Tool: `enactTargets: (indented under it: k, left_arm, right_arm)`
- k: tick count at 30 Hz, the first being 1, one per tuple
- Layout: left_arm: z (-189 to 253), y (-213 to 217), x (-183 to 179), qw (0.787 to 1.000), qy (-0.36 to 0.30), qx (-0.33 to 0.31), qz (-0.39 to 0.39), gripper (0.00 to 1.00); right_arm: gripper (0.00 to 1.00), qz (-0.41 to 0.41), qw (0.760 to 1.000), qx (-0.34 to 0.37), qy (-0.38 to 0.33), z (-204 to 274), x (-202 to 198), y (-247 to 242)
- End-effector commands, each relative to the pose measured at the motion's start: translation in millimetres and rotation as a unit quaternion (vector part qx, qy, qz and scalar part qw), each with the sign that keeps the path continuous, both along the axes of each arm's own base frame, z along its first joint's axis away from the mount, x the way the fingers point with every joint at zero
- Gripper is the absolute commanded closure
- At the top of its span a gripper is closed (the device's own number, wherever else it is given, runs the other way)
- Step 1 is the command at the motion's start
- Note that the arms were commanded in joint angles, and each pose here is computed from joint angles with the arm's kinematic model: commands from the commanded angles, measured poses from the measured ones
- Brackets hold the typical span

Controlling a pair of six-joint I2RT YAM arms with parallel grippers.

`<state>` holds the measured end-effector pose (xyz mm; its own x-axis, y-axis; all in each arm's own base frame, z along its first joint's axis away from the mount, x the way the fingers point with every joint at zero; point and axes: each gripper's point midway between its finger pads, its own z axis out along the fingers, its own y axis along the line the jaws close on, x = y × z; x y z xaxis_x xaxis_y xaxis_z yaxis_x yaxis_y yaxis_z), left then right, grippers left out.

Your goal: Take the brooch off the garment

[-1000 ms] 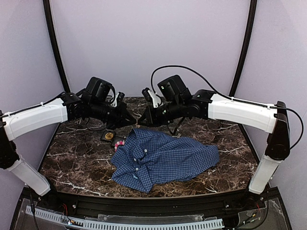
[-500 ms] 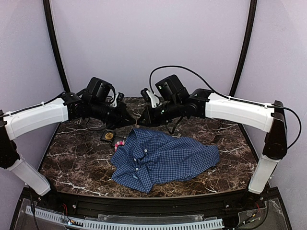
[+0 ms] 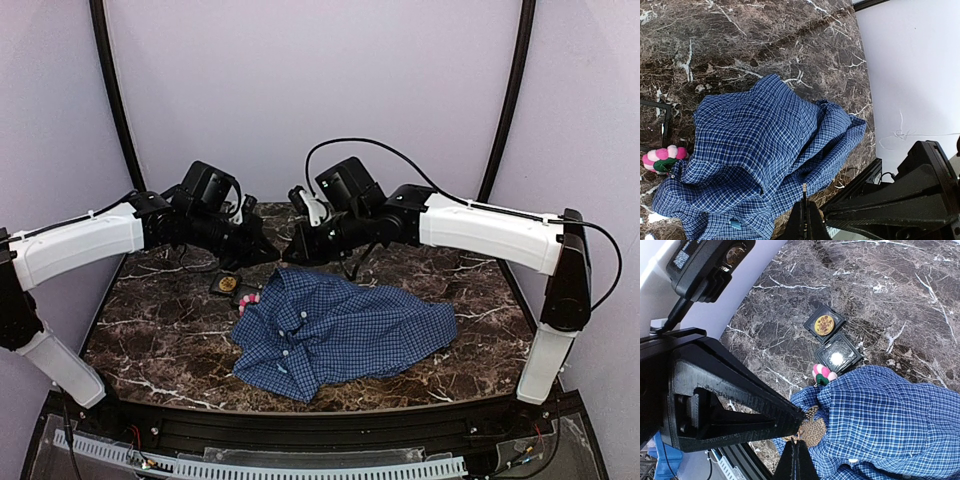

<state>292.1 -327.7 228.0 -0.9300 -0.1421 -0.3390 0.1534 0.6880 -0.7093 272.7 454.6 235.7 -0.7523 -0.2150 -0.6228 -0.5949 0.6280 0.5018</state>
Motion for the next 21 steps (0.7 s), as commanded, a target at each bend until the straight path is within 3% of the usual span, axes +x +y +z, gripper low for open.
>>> enactTargets:
  k: [1,14,21]
  left_arm:
    - [32,-14,-2,0.998,-0.027,-0.042,-0.022,0.99]
    - [27,-13,-4,0.999,-0.012,-0.043,-0.024,0.99]
    - [45,-23,-5,0.995,-0.033,-0.082,-0.044,0.99]
  right_arm:
    - [1.0,0.013,1.0,0.007,-0.018,2,-4,16]
    - [1.0,0.026,0.997,-0.013,-0.072,9,-11,18]
    - [1.0,0.039,0.996,-0.015,-0.076,5,-17,25]
